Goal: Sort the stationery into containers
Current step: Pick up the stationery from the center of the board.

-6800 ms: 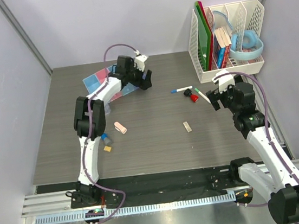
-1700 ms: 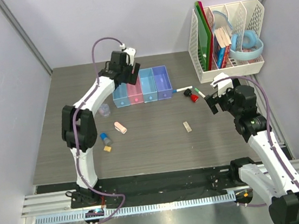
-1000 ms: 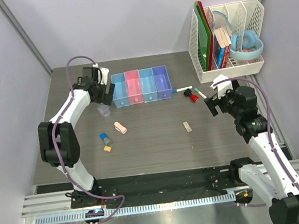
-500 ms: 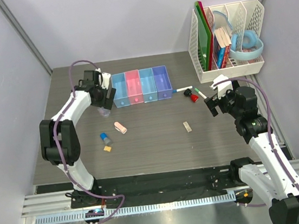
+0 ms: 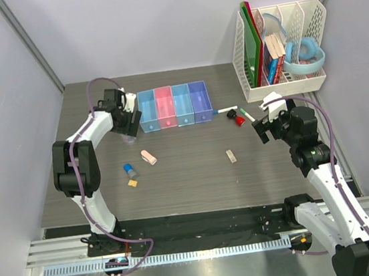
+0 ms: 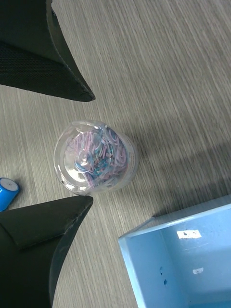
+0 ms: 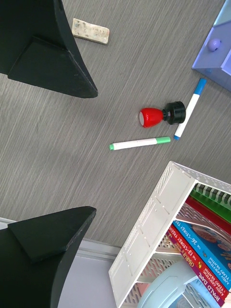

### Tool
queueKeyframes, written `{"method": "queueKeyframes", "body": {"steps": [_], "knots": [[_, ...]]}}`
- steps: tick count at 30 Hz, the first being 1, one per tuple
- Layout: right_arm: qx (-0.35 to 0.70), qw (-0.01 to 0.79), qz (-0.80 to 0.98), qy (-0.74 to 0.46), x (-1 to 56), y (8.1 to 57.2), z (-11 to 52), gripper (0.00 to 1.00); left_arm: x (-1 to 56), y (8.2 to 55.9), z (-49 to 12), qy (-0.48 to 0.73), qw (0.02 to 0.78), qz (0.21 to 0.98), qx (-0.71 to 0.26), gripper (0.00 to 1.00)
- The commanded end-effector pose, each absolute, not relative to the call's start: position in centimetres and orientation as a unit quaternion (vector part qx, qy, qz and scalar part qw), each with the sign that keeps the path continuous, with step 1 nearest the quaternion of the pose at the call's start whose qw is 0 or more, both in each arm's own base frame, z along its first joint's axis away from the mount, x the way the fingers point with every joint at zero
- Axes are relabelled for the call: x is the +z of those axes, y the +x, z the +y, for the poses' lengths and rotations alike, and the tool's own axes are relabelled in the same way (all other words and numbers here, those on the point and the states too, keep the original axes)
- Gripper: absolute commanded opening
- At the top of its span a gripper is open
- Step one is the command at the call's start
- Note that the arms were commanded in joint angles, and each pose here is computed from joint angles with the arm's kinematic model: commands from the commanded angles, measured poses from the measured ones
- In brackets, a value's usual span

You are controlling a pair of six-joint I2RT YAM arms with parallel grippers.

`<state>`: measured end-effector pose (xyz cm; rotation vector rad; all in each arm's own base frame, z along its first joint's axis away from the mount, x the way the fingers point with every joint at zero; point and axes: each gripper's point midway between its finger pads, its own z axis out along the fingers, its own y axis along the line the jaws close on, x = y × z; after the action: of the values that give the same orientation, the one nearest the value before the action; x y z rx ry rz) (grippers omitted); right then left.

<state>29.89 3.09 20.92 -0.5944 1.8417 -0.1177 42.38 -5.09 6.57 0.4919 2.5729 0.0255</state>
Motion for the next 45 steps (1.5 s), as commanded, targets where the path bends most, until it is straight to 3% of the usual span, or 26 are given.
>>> {"method": "queueKeyframes", "body": {"steps": [1, 16, 29, 34, 45], "knots": [[-0.051, 0.585, 0.769, -0.253, 22.6, 30.2, 3.3, 1.0, 6.4, 43.2, -5.5, 0.183, 0.268, 0.946, -0.007, 0.78], [-0.053, 0.586, 0.768, -0.252, 22.6, 30.1, 3.2, 1.0, 6.0, 43.2, -5.8, 0.183, 0.266, 0.946, -0.017, 0.63], [-0.035, 0.59, 0.765, -0.256, 23.4, 30.2, 3.9, 1.0, 7.3, 42.4, -6.5, 0.184, 0.271, 0.944, -0.039, 0.27], [0.017, 0.595, 0.759, -0.264, 25.7, 30.1, 5.8, 1.0, 9.8, 42.1, -7.2, 0.185, 0.293, 0.936, -0.058, 0.16], [0.177, 0.591, 0.737, -0.278, 30.5, 29.6, 11.0, 1.0, 16.5, 39.2, -9.3, 0.213, 0.332, 0.911, -0.121, 0.11]]}}
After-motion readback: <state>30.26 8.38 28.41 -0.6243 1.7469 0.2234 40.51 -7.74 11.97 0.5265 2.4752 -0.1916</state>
